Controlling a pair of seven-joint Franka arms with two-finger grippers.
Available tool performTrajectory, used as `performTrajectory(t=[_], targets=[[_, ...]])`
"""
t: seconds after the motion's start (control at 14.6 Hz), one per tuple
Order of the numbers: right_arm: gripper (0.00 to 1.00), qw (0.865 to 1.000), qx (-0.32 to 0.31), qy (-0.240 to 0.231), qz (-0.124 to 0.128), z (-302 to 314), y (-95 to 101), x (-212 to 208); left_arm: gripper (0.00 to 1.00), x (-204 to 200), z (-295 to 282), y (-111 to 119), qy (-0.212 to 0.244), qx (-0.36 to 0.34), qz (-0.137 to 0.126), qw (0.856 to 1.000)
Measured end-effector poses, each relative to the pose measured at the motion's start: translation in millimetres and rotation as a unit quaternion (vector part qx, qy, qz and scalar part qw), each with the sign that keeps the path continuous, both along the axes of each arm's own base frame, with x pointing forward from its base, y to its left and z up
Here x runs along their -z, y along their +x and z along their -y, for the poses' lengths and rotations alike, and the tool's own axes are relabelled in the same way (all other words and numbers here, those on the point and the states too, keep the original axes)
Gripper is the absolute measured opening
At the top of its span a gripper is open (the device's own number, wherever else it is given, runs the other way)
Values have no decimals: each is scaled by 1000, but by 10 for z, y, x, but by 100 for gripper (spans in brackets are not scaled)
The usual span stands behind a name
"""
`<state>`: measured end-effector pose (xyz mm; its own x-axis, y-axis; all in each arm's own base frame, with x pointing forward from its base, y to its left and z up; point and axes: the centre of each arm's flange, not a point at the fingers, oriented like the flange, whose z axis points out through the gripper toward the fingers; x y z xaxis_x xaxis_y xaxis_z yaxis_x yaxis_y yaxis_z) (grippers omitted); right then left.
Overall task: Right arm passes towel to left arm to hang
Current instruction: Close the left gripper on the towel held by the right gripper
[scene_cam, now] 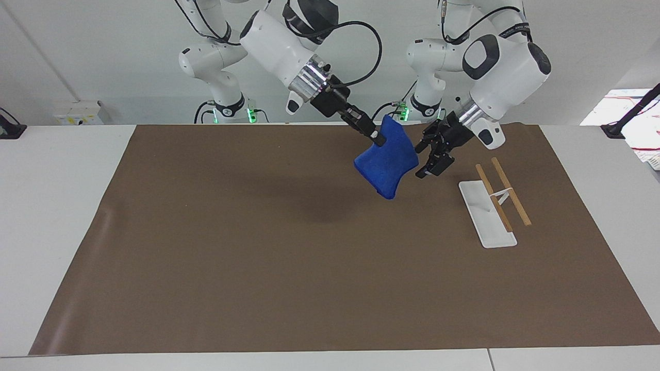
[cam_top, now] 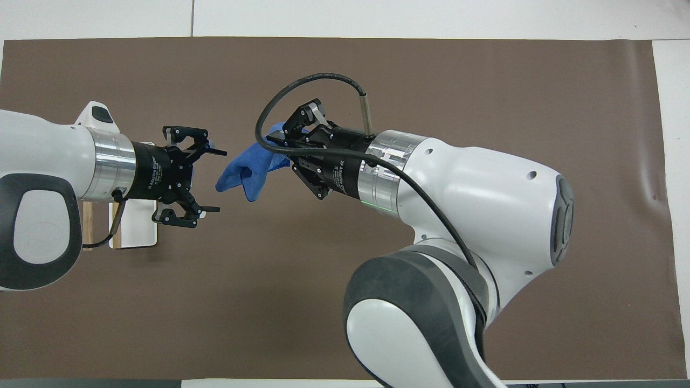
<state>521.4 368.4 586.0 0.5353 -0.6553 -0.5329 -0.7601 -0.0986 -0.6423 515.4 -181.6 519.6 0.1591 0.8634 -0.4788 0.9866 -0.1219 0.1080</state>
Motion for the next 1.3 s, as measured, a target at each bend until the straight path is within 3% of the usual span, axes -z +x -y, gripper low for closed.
performTrajectory(t=[0.14,0.68,1.1,1.23,1.3], targets=[[3,1000,-1,1,-1,-38,13,4,100,-21,55,8,-3,-33,-4,999],[3,1000,-1,1,-1,-48,20,12,5,-45,-6,52,-7,-53,2,999],[3,1000,-1,0,-2,-53,26,33,2,-114,-51,87,-8,-54,13,998],[20,1000,-8,-8,7,-55,27,45,2,-171,-77,106,5,-42,29,999],[30,999,-21,-23,24,-49,30,69,2,-207,-97,111,22,-34,40,998]])
